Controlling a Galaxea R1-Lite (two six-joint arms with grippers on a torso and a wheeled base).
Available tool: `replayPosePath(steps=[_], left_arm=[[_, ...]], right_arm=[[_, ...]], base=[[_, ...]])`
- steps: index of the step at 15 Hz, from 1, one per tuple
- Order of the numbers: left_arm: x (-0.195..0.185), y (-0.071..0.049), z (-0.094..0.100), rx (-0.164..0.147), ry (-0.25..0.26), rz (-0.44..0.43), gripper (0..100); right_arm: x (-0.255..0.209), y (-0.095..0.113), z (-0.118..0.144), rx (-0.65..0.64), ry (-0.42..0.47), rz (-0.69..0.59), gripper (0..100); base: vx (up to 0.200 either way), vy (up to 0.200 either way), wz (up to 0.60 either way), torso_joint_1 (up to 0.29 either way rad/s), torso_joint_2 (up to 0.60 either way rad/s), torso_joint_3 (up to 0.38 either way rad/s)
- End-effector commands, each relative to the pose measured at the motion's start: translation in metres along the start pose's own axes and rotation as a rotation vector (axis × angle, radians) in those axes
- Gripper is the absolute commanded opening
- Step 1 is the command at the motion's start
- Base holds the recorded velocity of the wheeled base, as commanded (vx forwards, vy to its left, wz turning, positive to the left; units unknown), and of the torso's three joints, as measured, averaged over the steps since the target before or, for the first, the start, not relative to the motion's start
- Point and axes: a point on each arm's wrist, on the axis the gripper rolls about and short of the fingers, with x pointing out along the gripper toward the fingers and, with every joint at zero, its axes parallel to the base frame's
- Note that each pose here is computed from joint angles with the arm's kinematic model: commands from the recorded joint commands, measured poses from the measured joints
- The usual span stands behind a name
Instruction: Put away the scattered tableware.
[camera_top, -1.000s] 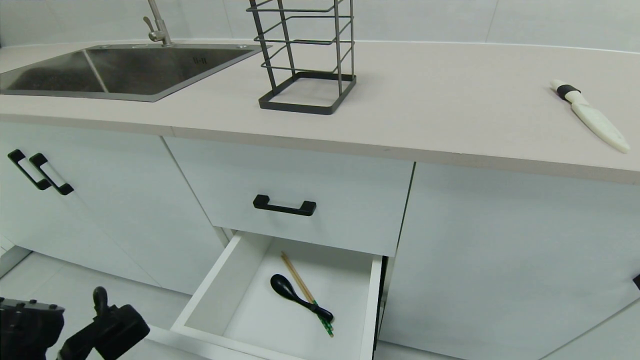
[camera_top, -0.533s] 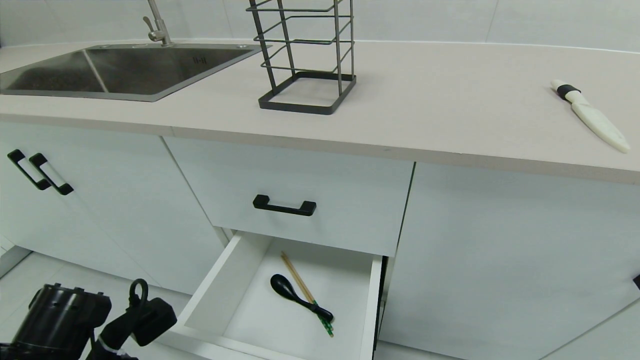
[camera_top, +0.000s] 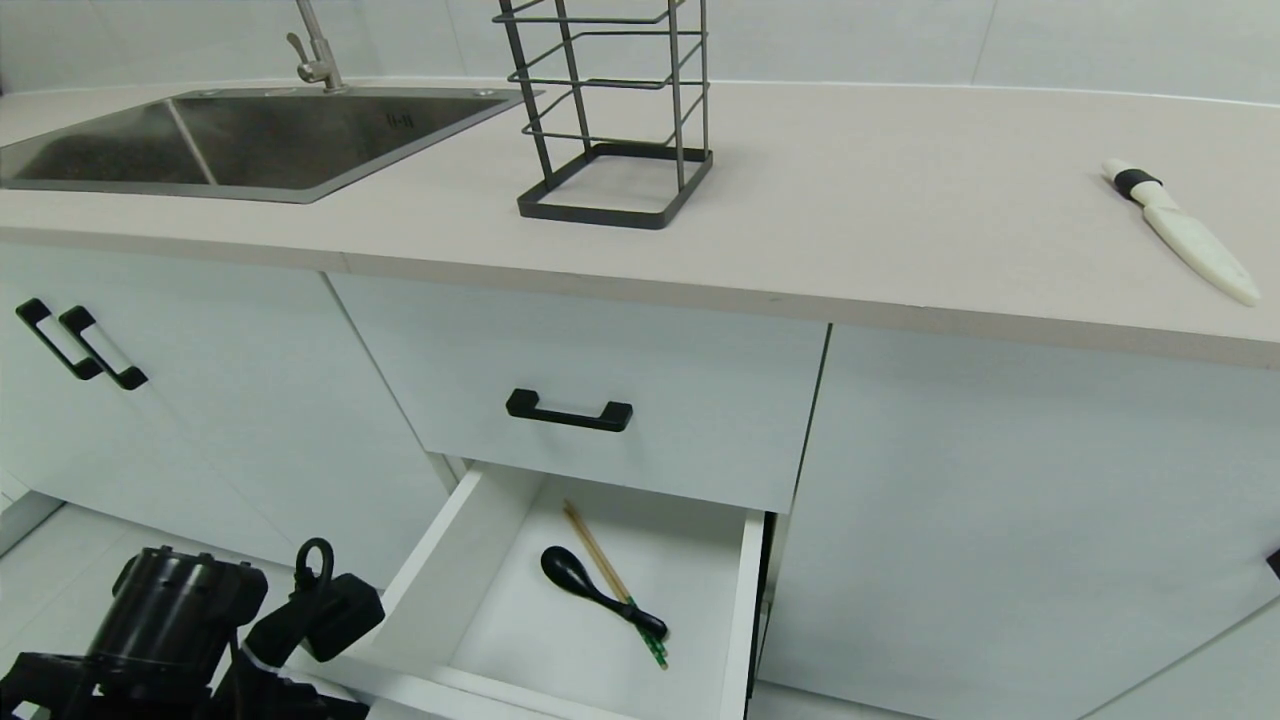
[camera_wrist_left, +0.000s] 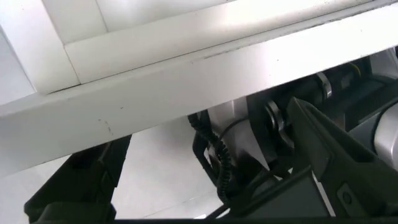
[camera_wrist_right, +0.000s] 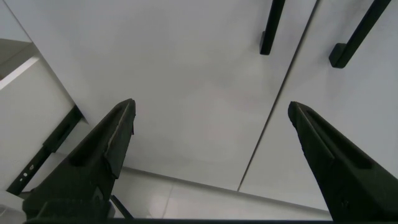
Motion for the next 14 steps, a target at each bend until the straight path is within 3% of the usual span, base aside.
replayPosePath(steps=[1, 7, 14], left_arm=[[0.007, 0.003, 0.003, 0.005, -0.01, 0.002, 100], [0.017, 0.009, 0.016, 0.025, -0.079, 0.017, 100], [0.039, 0.02, 0.036, 0.065, -0.215, 0.046, 100]], right_arm=[[0.0, 0.0, 0.0, 0.001, 0.003, 0.001, 100], [0.0, 0.0, 0.0, 0.001, 0.003, -0.001, 100], [0.0, 0.0, 0.0, 0.001, 0.003, -0.001, 100]], base=[[0.0, 0.0, 0.0, 0.0, 0.0, 0.0], [0.0, 0.0, 0.0, 0.0, 0.0, 0.0], [0.0, 0.0, 0.0, 0.0, 0.0, 0.0]])
